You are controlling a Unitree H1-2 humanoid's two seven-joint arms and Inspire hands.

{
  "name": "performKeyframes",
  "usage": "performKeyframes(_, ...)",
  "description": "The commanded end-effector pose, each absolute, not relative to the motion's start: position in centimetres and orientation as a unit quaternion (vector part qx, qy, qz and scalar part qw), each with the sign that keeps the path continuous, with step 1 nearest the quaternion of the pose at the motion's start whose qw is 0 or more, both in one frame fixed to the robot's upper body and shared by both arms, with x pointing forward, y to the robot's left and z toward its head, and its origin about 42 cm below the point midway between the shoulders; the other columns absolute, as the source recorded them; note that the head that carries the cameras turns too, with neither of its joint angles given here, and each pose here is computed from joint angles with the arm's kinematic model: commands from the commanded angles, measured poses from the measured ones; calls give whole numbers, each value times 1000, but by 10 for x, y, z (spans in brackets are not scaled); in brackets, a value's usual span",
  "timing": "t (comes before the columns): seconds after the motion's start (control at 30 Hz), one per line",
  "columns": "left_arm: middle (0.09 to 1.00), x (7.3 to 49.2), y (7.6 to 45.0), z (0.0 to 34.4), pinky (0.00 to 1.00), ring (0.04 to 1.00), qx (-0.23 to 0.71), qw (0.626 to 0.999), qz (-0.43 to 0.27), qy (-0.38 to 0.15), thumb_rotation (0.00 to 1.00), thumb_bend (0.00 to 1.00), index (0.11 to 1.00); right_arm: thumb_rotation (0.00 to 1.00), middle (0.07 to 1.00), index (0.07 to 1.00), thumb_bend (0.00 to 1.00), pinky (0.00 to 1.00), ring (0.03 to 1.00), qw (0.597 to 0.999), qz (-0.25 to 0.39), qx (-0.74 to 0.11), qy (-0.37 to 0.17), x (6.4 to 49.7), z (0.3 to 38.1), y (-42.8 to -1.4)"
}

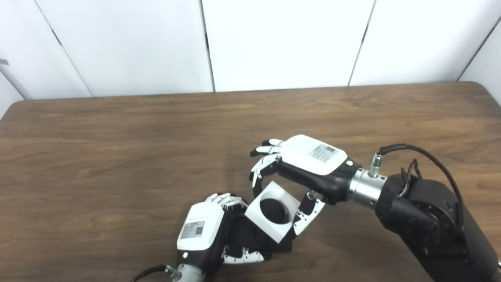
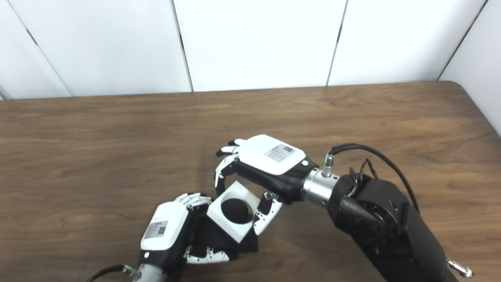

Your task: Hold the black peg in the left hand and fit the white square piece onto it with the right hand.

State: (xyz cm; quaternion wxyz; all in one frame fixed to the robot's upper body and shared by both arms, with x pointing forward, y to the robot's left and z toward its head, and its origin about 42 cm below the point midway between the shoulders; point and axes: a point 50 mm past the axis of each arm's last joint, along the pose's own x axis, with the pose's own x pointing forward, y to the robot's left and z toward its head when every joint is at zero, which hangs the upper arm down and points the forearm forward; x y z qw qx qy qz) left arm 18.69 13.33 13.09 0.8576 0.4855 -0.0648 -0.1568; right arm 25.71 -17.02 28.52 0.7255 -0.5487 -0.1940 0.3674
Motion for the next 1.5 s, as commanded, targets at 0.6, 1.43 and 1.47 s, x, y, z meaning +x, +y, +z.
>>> performKeyframes(0.6, 745, 183, 124, 131, 864, 817, 475, 859, -182, -54, 52, 524, 481, 128, 740, 482, 523, 965, 897, 714, 358, -555, -233, 253, 283, -160)
performKeyframes(1.43, 738, 184, 122, 134, 846, 801, 482, 856, -175, -61, 69, 524, 486, 306, 788, 642, 998, 966, 923, 688, 370, -588, -209, 244, 277, -140)
performKeyframes(1.47, 739, 185, 122, 134, 839, 795, 485, 855, -173, -62, 75, 523, 488, 325, 795, 652, 1000, 973, 927, 687, 371, -589, -208, 244, 277, -140)
